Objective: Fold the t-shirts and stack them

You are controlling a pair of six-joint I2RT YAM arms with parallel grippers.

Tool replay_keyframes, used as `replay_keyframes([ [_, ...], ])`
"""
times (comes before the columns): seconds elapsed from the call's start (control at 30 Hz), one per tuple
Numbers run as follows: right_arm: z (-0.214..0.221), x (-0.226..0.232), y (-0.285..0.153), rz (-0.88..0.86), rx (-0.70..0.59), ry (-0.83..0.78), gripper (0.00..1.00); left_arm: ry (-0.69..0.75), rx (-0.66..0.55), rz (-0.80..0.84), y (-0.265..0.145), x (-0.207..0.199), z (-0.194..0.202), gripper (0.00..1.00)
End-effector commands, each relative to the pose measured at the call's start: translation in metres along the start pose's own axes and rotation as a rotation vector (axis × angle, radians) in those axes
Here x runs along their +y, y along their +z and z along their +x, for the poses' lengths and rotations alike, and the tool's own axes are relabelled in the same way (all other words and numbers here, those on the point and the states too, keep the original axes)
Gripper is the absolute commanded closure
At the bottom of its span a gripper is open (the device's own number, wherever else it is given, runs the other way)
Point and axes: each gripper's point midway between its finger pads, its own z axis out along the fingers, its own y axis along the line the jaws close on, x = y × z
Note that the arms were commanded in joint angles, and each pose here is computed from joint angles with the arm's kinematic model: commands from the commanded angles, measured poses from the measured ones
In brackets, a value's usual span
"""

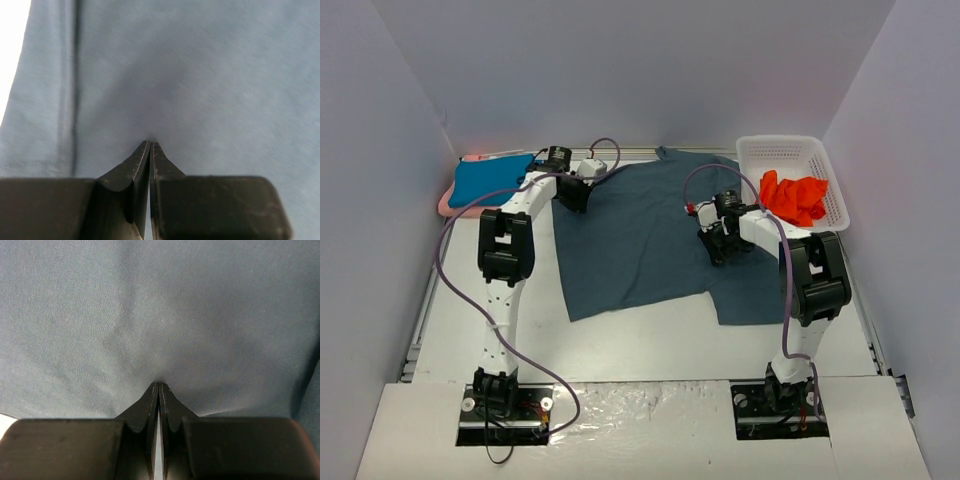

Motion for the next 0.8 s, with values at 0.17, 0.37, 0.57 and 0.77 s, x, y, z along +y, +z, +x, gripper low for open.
replay_keyframes([
  [0.17,0.06,0.009,0.032,-0.04,0.227,-0.013,1.0,0.0,0.013,-0.096,-0.007,0.034,-0.01,0.97],
  [0.37,0.068,0.009,0.032,-0.036,0.26,-0.012,1.0,0.007,0.027,-0.144,-0.003,0.057,-0.01,0.97],
  [0.57,0.078,0.011,0.032,-0.037,0.293,-0.016,1.0,0.002,0.027,-0.234,-0.006,0.087,-0.011,0.98],
  [0.77,0.084,0.014,0.036,-0.047,0.312,-0.017,1.0,0.003,-0.032,-0.337,-0.021,0.122,-0.024,0.98],
])
